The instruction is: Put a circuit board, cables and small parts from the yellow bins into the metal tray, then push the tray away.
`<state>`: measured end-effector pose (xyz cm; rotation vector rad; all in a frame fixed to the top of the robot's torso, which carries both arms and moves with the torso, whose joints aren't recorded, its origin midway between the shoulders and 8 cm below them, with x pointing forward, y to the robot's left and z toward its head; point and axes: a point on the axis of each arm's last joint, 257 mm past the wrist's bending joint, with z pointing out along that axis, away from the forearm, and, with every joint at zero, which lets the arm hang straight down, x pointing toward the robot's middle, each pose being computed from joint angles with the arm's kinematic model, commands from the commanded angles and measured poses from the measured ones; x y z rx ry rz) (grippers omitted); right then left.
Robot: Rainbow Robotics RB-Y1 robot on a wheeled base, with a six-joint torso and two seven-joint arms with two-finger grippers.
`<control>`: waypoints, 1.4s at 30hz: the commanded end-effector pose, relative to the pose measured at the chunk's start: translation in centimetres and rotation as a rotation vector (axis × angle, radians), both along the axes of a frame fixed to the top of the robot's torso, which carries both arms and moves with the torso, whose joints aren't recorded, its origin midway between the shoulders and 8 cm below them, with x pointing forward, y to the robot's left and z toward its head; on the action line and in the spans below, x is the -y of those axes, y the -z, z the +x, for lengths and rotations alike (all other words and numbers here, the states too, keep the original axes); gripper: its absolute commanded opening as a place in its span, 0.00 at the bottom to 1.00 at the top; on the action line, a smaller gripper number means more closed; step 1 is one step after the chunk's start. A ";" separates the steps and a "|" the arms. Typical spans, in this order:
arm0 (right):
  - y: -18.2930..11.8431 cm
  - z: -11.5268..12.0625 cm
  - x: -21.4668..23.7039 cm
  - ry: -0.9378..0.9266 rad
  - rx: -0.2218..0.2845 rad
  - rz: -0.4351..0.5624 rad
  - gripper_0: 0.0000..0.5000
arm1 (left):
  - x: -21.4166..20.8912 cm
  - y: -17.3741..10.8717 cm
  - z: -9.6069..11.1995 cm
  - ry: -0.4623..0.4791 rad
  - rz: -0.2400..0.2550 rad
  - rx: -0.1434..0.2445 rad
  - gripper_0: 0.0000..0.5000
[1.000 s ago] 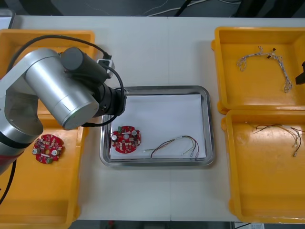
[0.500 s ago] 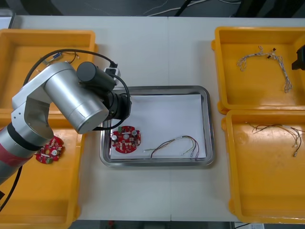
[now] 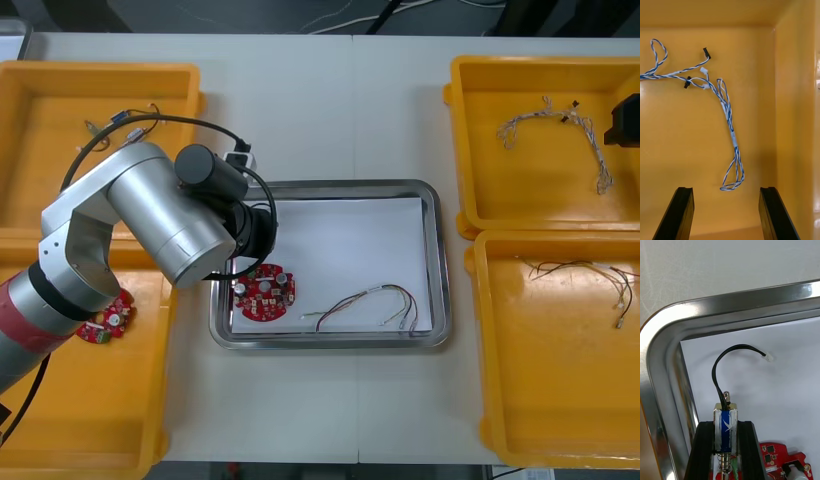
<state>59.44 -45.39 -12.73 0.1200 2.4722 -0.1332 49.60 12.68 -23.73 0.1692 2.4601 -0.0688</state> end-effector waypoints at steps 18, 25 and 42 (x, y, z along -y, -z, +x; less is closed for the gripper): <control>2.2 2.7 1.2 0.058 0.020 0.032 1.00 | 3.6 -0.1 0.1 0.068 -0.061 0.031 0.00; 3.1 2.8 0.4 0.047 0.010 0.030 1.00 | 3.8 0.3 0.8 0.070 -0.069 0.043 0.00; 6.4 2.1 -0.2 0.054 -0.045 0.054 1.00 | 3.7 0.5 0.9 0.063 -0.066 0.043 0.59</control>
